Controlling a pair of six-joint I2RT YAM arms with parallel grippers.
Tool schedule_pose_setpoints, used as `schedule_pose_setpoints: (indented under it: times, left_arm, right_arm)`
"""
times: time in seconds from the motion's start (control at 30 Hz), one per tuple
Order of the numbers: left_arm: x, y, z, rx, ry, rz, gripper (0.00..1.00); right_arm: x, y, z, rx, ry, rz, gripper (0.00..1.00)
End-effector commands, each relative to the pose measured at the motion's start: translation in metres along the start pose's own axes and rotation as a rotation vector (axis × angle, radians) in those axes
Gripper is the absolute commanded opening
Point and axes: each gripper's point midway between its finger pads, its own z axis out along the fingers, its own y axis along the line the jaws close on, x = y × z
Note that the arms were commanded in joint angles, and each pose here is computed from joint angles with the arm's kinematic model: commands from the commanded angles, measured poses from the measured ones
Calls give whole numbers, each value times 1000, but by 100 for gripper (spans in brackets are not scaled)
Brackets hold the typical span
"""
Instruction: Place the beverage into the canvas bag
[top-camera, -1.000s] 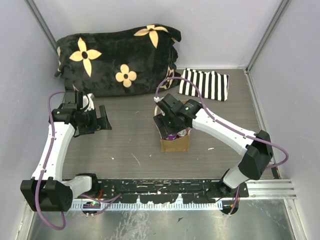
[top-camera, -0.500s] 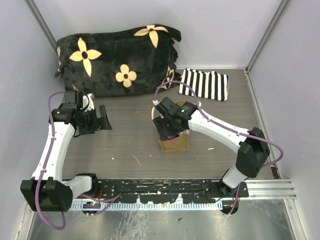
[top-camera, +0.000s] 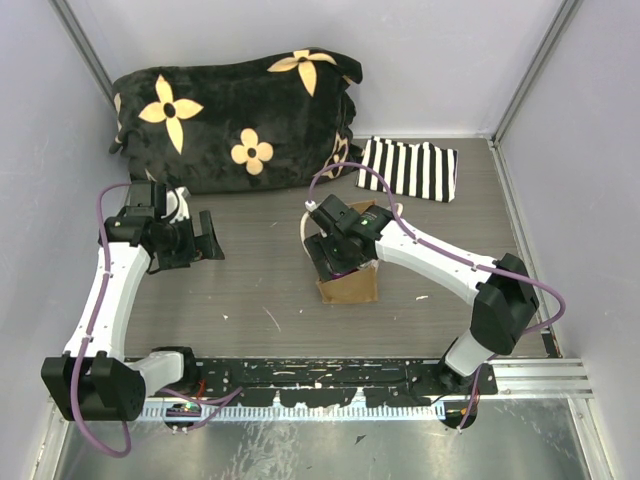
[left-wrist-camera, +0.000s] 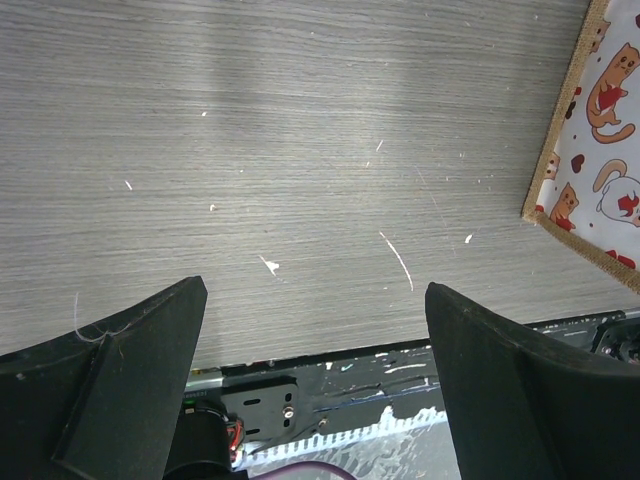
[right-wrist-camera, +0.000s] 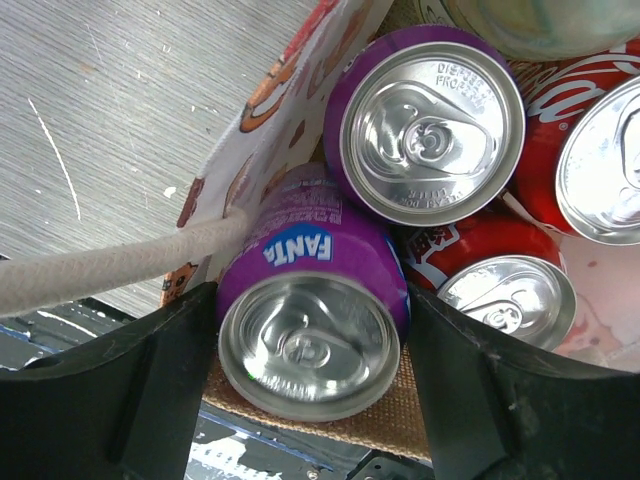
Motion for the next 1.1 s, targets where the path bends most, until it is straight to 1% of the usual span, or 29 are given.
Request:
schedule_pose_setpoints:
  times: [0.0, 0.17, 0.33, 0.5, 0.7, 0.8, 0.87, 0.93, 1.07]
  left_arm:
    - [0, -2, 6, 21, 9, -10, 98]
    - [1, -2, 6, 24, 9, -9, 98]
    - [1, -3, 6, 26, 9, -8, 98]
    - [0, -2, 5, 25, 7, -8, 98]
    - [0, -3, 5, 28, 8, -9, 98]
    - [0, -3, 5, 30, 6, -8, 98]
    - [0, -3, 5, 29, 7, -8, 98]
    - [0, -3, 4, 30, 5, -8, 98]
    - [1, -3, 4, 29, 5, -8, 98]
  right_arm:
    - [-4, 12, -14, -46, -21, -20, 79]
    - [-8, 12, -20, -44, -39, -16, 84]
    - [-14, 12, -27, -43, -65, -10, 84]
    - [-29, 12, -45, -41, -121, 0, 84]
    - [-39, 10, -60, -34, -160, 5, 80]
    - [-39, 10, -62, -32, -164, 10, 73]
    - [-39, 9, -63, -29, -165, 14, 65]
    - [-37, 7, -63, -22, -165, 18, 55]
    - [-33, 4, -59, -9, -154, 20, 31]
